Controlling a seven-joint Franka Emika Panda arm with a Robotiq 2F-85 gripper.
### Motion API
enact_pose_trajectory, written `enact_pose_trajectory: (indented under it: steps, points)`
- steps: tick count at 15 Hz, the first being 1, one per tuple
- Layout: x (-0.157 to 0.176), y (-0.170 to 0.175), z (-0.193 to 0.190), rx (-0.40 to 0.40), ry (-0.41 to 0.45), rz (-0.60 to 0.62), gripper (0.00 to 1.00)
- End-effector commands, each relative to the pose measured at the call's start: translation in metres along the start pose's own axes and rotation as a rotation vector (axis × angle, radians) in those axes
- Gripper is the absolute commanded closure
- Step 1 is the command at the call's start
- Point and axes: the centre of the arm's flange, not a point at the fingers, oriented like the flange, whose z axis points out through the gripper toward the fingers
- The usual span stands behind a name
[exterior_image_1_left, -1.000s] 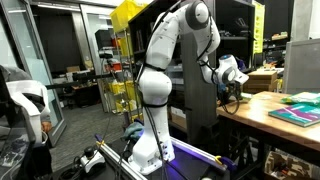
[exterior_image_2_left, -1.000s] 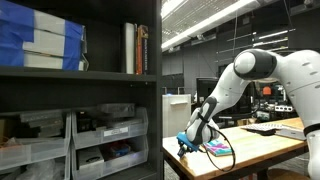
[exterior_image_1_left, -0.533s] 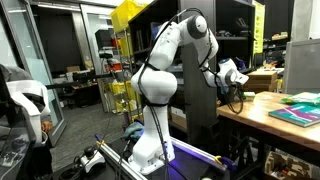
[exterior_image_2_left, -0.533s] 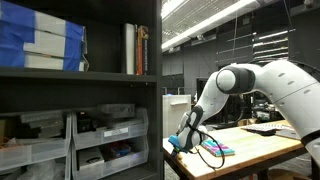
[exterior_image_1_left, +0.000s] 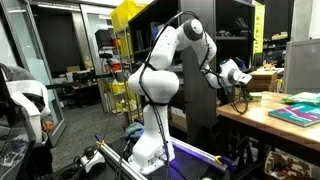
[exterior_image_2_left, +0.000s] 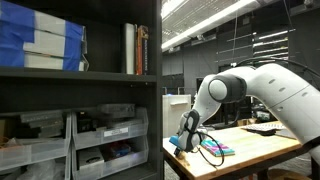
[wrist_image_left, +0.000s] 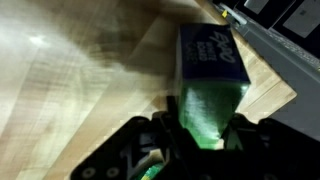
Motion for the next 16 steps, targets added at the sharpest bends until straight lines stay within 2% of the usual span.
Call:
enact_pose_trajectory:
  steps: [1,6,7,9,11,12,15,16]
  points:
    - [-0.0100,-0.0076,-0.0021,0.001,0.011,0.016,0.88]
    - [-0.0105,-0.0114,-0.0083,0.007,0.015,0.037,0.88]
    - [-0.0099,-0.0116,-0.0083,0.003,0.015,0.043,0.38]
    - [-0.0093,-0.0122,-0.0079,0.002,0.014,0.052,0.33]
    - [-0.0098,-0.0145,-0.0079,0.008,0.009,0.060,0.21]
    - [-0.0086,-0.0096,-0.0044,0.010,0.006,0.036,0.38]
    - [-0.0085,-0.0109,-0.0049,0.013,0.006,0.040,0.21]
    - [-0.0084,-0.0111,-0.0049,0.013,0.006,0.040,0.21]
